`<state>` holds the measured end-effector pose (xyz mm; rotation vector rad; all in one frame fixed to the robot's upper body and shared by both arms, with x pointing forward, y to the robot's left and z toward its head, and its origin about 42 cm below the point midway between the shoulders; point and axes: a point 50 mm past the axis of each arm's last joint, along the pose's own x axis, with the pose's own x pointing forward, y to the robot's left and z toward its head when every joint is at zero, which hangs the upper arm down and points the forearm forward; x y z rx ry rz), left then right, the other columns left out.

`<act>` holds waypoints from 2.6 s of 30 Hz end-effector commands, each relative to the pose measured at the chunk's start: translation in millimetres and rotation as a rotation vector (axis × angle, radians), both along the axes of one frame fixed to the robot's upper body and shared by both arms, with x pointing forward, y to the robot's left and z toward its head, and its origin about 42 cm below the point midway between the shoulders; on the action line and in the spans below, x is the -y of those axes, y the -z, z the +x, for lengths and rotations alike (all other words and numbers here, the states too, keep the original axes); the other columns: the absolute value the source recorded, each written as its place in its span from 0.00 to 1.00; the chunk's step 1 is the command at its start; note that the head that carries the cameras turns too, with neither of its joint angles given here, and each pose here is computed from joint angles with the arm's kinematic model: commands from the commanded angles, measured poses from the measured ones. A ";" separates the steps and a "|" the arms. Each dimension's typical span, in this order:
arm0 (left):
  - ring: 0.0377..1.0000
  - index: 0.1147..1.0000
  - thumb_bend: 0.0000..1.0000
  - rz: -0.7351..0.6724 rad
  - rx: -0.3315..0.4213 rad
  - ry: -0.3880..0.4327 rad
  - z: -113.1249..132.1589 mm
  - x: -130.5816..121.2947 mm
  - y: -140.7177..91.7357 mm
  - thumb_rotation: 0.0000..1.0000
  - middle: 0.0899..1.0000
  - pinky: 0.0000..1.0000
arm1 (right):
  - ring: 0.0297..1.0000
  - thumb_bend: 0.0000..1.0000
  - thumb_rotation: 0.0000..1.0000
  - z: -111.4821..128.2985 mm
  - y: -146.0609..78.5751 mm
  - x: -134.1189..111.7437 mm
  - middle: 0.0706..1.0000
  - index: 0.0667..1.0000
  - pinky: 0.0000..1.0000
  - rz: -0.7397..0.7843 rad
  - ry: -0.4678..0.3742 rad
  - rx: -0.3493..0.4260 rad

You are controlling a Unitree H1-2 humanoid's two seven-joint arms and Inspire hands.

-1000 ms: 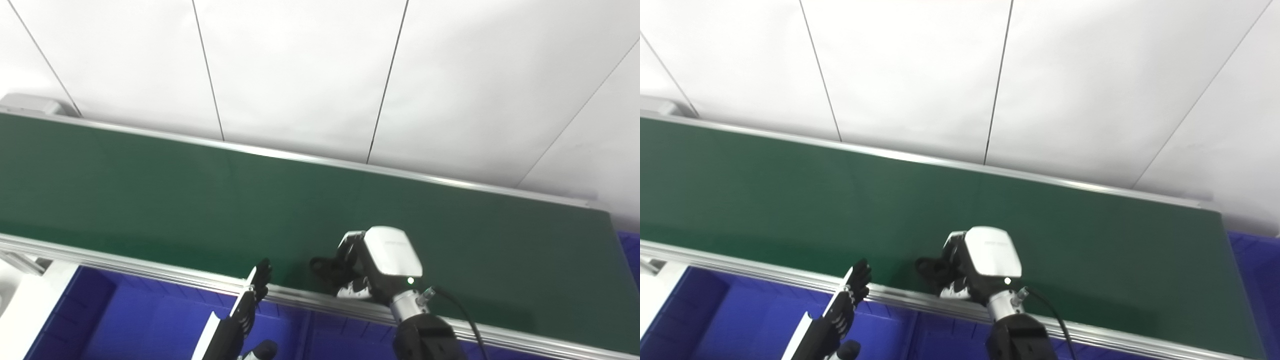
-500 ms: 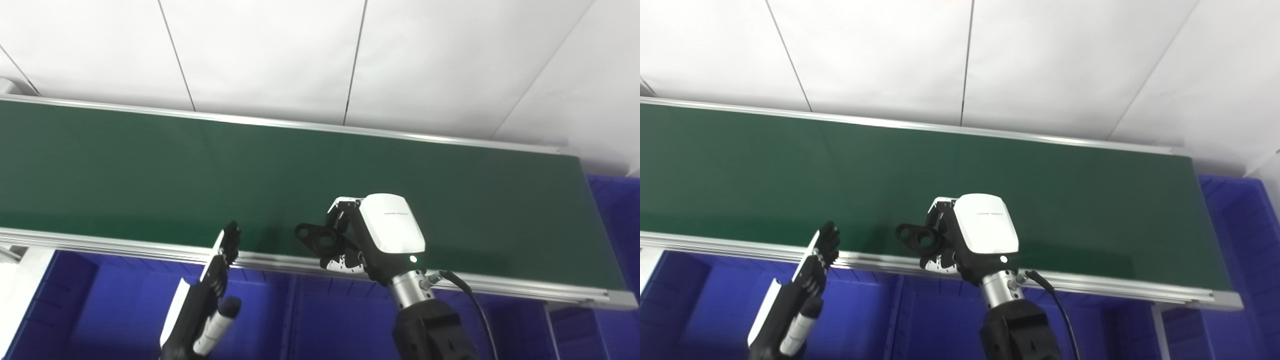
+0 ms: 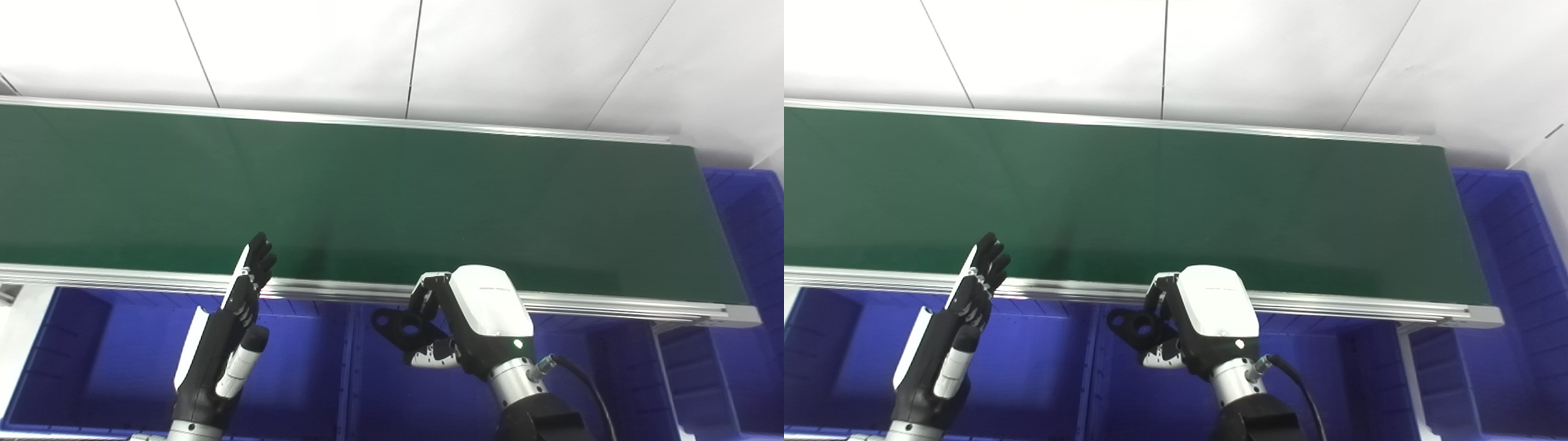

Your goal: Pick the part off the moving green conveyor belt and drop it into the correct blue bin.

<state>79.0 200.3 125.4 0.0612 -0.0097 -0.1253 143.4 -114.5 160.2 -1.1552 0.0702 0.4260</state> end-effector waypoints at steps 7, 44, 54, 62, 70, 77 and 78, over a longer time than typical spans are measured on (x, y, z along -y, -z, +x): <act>0.98 1.00 0.71 -0.038 0.041 0.003 1.9 -0.9 -14.0 0.92 1.00 1.00 | 0.16 0.53 0.00 -3.0 25.6 -11.8 0.43 0.45 0.13 -0.002 -0.020 -0.052; 0.99 1.00 0.72 -0.059 0.027 0.001 2.5 5.4 -17.6 0.89 1.00 1.00 | 0.61 1.00 0.67 3.8 58.2 -0.5 0.72 0.74 0.50 -0.124 -0.085 -0.302; 0.98 1.00 0.75 -0.036 0.031 0.007 -1.4 9.3 -17.1 0.89 1.00 0.99 | 0.63 0.99 0.77 -15.2 -13.3 40.0 0.71 0.75 0.49 0.216 0.043 -0.262; 0.98 1.00 0.77 -0.012 0.027 0.007 -2.5 2.5 -12.7 0.89 1.00 0.98 | 0.59 0.80 0.86 -62.4 -19.0 50.9 0.69 0.76 0.50 0.821 0.191 -0.147; 0.98 1.00 0.76 0.013 0.027 0.014 -3.2 -1.0 -6.0 0.89 1.00 0.98 | 0.77 0.85 1.00 -53.8 33.8 50.7 0.83 0.87 0.69 1.032 0.387 0.073; 0.98 1.00 0.74 0.005 0.025 0.009 -4.3 -0.5 -5.7 0.88 0.99 0.99 | 0.89 0.81 1.00 -52.8 44.4 49.1 0.92 0.95 0.86 1.039 0.384 0.102; 0.98 1.00 0.75 0.004 0.024 0.007 -4.6 -0.6 -5.7 0.88 0.99 0.99 | 0.89 0.81 1.00 -52.7 44.7 48.9 0.93 0.95 0.87 1.041 0.388 0.103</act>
